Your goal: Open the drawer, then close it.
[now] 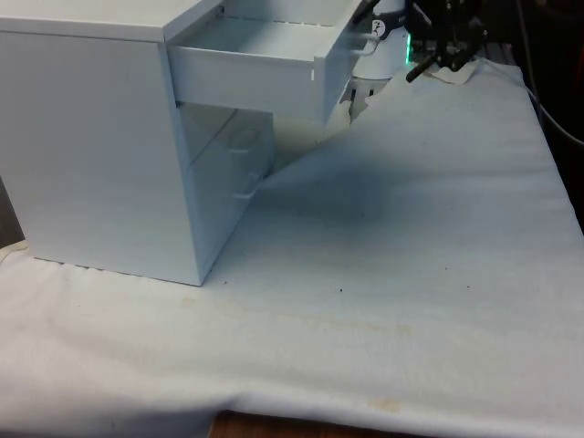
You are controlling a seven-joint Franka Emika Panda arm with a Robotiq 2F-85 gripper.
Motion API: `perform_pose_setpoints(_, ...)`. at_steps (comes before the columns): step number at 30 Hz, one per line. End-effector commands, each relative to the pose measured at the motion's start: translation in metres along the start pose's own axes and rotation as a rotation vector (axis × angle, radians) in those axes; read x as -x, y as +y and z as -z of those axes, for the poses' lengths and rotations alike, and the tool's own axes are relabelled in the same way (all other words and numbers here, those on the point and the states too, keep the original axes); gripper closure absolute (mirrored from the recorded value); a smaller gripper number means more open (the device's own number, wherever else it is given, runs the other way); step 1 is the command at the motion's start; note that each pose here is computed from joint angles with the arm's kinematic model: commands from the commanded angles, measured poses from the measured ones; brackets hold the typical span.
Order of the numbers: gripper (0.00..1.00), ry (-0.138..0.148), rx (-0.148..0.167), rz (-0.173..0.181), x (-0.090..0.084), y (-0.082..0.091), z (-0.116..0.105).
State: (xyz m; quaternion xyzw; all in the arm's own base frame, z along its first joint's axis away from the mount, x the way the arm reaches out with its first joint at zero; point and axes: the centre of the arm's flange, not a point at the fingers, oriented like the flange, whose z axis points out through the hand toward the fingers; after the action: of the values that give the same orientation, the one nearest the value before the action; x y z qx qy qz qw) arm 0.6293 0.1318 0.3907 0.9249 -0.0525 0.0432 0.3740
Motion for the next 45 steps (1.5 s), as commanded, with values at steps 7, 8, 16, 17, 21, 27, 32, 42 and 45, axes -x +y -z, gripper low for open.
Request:
perform_pose_setpoints(7, 0.00, 0.009, 0.002, 0.001, 0.000, -0.017, 0.015)
perform_pose_setpoints(8, 0.00, 0.011, 0.002, 0.001, 0.001, -0.021, 0.017)
perform_pose_setpoints(16, 0.00, 0.024, 0.002, -0.001, 0.001, -0.045, 0.028)
perform_pose_setpoints(17, 0.00, 0.025, 0.001, -0.002, 0.001, -0.048, 0.029)
perform_pose_setpoints(21, 0.00, 0.025, -0.017, -0.010, 0.003, -0.062, 0.026)
perform_pose_setpoints(27, 0.00, 0.017, -0.042, -0.017, 0.004, -0.070, 0.019)
perform_pose_setpoints(32, 0.00, 0.007, -0.071, -0.022, 0.004, -0.074, 0.013)
perform_pose_setpoints(42, 0.00, -0.006, -0.102, -0.029, 0.005, -0.075, 0.003)
perform_pose_setpoints(45, 0.00, -0.006, -0.101, -0.029, 0.005, -0.075, 0.003)
